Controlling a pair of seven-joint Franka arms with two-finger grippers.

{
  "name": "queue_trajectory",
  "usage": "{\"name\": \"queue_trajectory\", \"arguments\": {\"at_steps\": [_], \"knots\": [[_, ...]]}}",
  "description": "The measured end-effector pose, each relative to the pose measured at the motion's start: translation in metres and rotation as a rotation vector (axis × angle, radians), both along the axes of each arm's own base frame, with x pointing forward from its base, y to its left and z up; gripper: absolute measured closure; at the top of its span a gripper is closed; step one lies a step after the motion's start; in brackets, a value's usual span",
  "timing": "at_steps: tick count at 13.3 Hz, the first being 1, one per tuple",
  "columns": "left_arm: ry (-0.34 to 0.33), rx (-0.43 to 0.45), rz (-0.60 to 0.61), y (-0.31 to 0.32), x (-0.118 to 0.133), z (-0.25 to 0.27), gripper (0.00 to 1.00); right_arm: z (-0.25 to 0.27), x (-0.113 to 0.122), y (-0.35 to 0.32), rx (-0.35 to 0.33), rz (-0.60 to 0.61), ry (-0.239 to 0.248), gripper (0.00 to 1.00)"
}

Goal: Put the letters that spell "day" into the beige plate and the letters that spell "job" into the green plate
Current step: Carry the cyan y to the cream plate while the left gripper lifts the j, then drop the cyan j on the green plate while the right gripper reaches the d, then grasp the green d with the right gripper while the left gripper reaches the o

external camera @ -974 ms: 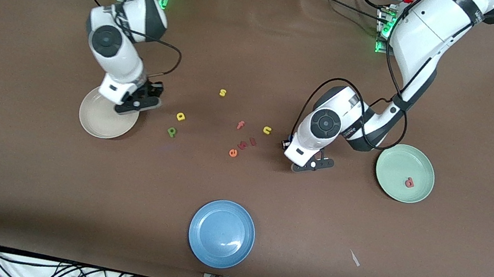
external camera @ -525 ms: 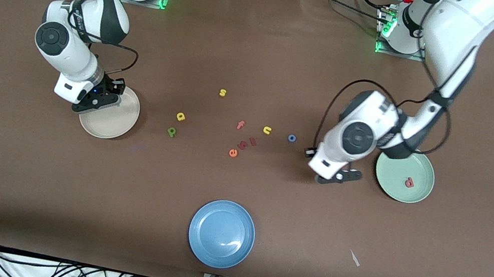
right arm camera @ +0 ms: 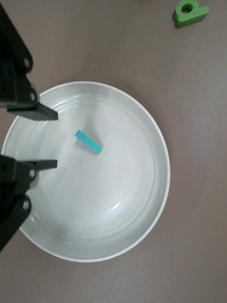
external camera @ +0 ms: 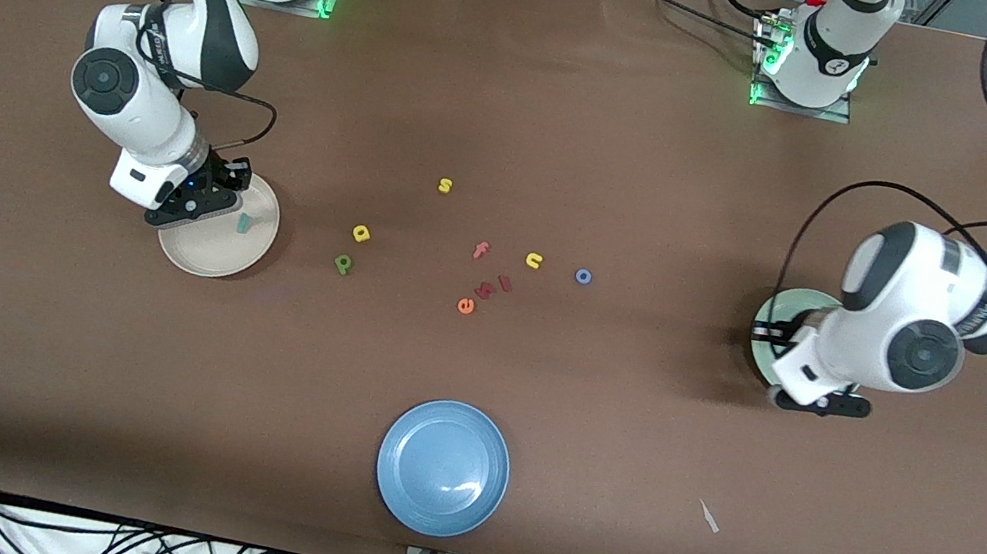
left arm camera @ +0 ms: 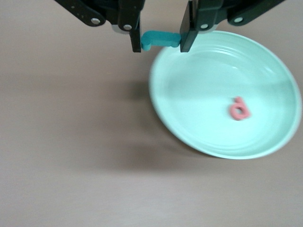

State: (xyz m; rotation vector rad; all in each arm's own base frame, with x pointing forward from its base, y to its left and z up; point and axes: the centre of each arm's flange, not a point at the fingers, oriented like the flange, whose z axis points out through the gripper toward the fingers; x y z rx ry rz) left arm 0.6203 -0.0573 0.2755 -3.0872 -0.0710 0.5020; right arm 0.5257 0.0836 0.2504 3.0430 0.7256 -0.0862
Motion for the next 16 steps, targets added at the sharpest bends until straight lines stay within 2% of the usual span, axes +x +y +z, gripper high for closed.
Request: {"name": "queue_trajectory", "arguments": {"at_steps": [1, 3, 5, 7, 9, 11, 12, 16], "knots": [[0.013, 0.004, -0.021, 0.023, -0.002, -0.008, 0.65, 0.000, 0.000, 0.001, 0.001, 0.000, -0.001, 0.48], [0.040, 0.010, -0.047, 0.053, -0.005, -0.024, 0.65, 0.003, 0.003, 0.007, 0.012, -0.011, -0.009, 0.48], [0.056, 0.015, -0.056, 0.058, -0.007, -0.035, 0.60, 0.009, 0.015, 0.037, 0.028, -0.043, -0.033, 0.47], [0.054, 0.010, -0.067, 0.051, -0.006, -0.035, 0.45, 0.008, 0.026, 0.081, 0.045, -0.075, -0.048, 0.48], [0.041, 0.002, -0.065, 0.036, -0.004, -0.028, 0.25, 0.000, 0.032, 0.121, 0.059, -0.102, -0.049, 0.47], [0.027, -0.005, 0.000, -0.002, -0.003, -0.019, 0.04, -0.012, 0.033, 0.151, 0.066, -0.125, -0.039, 0.48], [0.020, 0.000, 0.039, -0.030, -0.006, -0.014, 0.00, -0.019, 0.033, 0.161, 0.067, -0.138, -0.031, 0.48], [-0.030, 0.028, 0.165, -0.158, -0.030, 0.001, 0.00, -0.053, 0.032, 0.183, 0.086, -0.158, -0.034, 0.47]]}}
